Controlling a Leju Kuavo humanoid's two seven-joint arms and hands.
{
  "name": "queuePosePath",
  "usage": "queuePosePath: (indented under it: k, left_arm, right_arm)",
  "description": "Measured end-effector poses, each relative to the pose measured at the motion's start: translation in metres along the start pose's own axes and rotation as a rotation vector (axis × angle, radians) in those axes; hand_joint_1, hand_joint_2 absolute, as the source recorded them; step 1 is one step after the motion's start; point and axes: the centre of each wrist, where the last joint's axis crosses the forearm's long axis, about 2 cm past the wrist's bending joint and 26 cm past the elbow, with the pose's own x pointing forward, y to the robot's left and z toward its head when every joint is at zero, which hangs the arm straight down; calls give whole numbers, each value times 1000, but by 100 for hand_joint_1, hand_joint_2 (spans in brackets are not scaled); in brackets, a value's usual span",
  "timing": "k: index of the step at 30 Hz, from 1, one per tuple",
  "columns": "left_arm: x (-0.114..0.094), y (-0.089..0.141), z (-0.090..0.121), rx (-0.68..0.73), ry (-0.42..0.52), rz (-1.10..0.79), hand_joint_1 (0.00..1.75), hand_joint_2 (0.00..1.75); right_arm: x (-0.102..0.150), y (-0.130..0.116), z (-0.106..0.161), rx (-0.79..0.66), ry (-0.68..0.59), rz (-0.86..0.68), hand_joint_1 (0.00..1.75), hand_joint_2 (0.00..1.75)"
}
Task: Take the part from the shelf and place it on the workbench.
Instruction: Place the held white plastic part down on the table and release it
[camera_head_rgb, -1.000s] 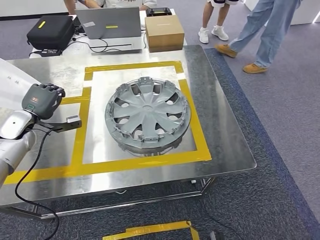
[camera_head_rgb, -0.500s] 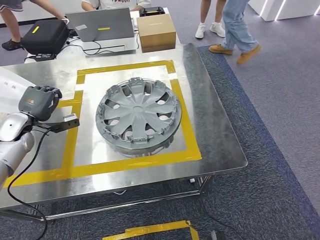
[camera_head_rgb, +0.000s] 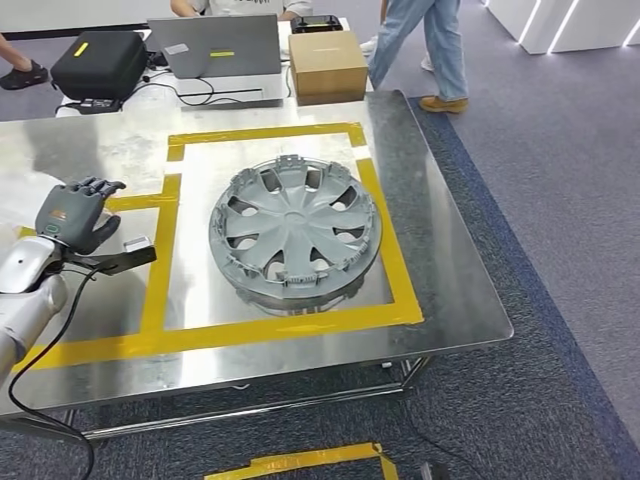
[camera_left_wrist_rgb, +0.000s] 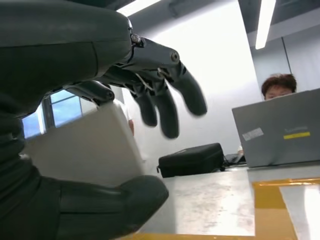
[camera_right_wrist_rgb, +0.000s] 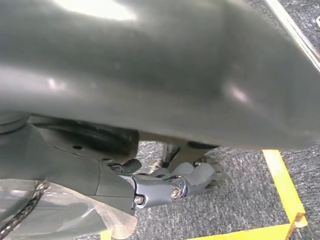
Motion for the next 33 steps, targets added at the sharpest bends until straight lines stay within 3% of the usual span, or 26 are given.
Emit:
queuePosePath:
  k: [19,33]
  left_arm:
    - [-7,-7,14,-34,-11,-52,0,0]
    - [-1,3,-4,-19,-43,-62,0,0]
  right_arm:
    - [-5,-1,1,6,6,6,0,0]
    - [-5,-1,1,5,-8,-2,0,0]
